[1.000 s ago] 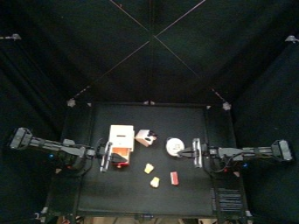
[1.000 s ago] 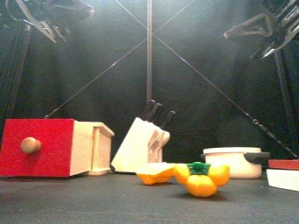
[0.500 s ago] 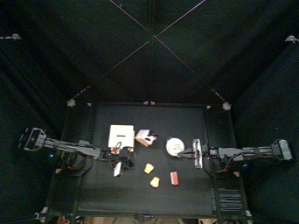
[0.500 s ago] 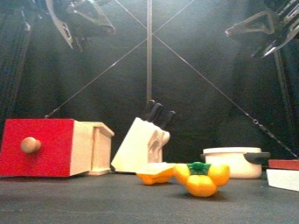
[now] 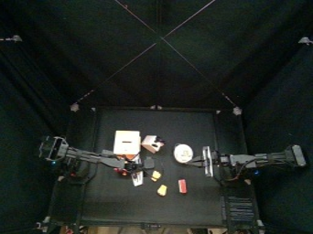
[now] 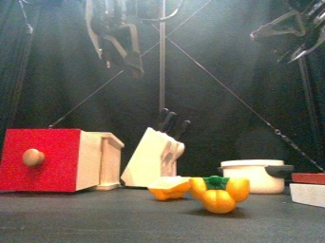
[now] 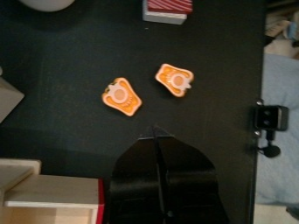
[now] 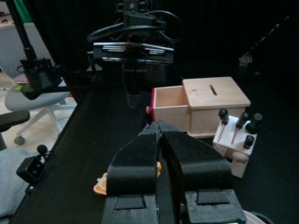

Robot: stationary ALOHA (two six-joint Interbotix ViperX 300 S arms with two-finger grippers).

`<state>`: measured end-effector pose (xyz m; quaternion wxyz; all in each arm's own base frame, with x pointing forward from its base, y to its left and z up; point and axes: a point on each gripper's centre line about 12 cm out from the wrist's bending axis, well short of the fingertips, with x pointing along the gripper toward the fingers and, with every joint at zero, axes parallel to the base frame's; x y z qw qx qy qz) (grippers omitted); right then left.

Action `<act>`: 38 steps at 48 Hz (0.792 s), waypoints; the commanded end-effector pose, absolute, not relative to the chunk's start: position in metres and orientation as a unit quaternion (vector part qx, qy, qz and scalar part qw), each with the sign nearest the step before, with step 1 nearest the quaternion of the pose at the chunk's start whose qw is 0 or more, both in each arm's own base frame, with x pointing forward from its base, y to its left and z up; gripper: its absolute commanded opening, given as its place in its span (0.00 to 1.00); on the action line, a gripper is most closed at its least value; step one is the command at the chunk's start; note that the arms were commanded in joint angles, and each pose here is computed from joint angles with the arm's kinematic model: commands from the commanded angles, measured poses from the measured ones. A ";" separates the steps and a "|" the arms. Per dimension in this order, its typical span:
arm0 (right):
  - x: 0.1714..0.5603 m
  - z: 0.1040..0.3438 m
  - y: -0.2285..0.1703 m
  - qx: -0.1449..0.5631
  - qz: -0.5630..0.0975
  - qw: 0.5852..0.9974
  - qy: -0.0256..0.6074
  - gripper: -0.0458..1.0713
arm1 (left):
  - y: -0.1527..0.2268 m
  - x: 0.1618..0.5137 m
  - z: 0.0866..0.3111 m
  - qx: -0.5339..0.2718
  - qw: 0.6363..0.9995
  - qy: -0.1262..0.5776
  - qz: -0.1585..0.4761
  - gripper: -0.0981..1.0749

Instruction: Grab squash half

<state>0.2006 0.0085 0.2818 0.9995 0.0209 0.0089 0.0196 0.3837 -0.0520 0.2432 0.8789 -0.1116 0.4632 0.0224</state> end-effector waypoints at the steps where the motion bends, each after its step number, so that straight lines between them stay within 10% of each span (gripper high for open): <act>1: 0.201 0.285 0.009 0.028 0.020 0.999 0.010 0.06 | -0.054 0.397 0.243 -0.119 0.879 0.457 0.061 0.09; 16: 0.201 0.280 0.009 0.038 0.019 0.999 0.031 0.06 | -0.057 0.412 0.214 -0.158 0.862 0.453 0.163 0.15; 38: 0.198 0.267 0.010 0.044 0.019 0.995 0.090 0.06 | -0.063 0.433 0.179 -0.215 0.831 0.473 0.198 0.89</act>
